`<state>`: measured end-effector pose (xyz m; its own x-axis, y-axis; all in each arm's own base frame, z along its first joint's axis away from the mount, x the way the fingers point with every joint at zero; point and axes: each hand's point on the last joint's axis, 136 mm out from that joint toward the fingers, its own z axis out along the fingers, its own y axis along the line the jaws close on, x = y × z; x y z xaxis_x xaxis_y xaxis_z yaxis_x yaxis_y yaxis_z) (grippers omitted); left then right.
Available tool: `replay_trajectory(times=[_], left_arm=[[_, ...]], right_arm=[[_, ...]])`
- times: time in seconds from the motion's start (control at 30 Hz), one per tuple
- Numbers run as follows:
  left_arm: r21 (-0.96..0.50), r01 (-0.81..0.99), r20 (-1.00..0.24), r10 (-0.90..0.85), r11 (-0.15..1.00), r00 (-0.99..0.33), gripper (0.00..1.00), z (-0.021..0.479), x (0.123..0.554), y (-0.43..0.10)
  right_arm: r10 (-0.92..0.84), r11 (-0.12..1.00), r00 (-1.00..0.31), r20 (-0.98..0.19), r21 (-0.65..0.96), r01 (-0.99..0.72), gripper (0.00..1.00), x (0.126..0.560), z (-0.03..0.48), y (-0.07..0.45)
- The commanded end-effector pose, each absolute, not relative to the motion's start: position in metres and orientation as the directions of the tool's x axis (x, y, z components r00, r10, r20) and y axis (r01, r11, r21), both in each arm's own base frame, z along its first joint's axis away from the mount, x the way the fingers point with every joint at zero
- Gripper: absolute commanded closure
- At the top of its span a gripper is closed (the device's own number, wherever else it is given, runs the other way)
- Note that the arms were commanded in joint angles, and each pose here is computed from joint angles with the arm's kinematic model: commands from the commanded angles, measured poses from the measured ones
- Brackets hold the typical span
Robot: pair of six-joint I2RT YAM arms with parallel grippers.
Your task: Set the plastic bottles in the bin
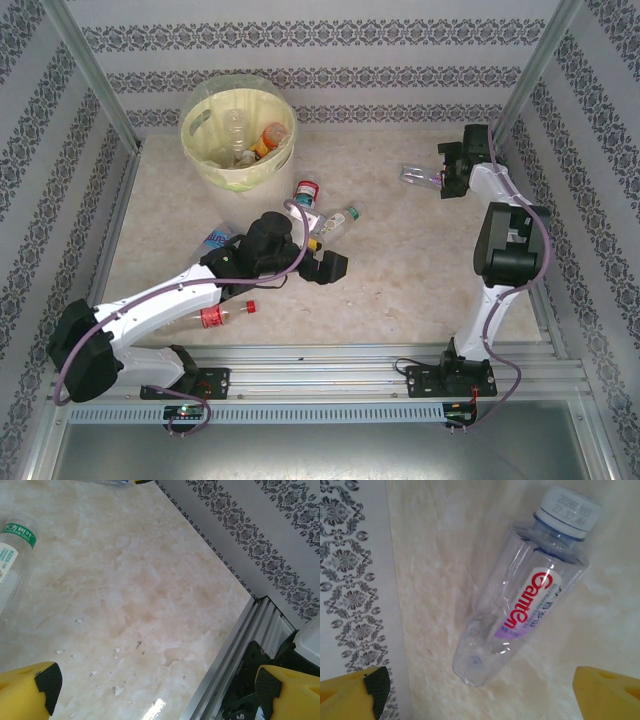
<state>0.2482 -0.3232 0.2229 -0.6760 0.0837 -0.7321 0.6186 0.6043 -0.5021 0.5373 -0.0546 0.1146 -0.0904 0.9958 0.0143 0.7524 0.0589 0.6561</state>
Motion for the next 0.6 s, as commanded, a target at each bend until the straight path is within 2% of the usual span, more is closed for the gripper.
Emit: replay_trajectory(times=[0.0, 0.2, 0.57], left_arm=[[-0.520, 0.625, -0.736, 0.066, 0.582, -0.674, 0.00, 0.225, 0.248, -0.335], [-0.523, 0.618, -0.730, 0.066, 0.587, -0.680, 0.00, 0.222, 0.251, -0.338], [-0.529, 0.601, -0.717, 0.064, 0.599, -0.695, 0.00, 0.215, 0.251, -0.337]], right_arm=[[0.999, -0.035, 0.008, 0.046, 0.617, 0.786, 0.05, 0.538, 0.103, -0.067], [0.995, -0.094, 0.057, 0.083, 0.573, 0.814, 0.06, 0.546, 0.081, -0.071], [0.994, -0.105, 0.064, 0.094, 0.544, 0.833, 0.11, 0.567, 0.065, -0.078]])
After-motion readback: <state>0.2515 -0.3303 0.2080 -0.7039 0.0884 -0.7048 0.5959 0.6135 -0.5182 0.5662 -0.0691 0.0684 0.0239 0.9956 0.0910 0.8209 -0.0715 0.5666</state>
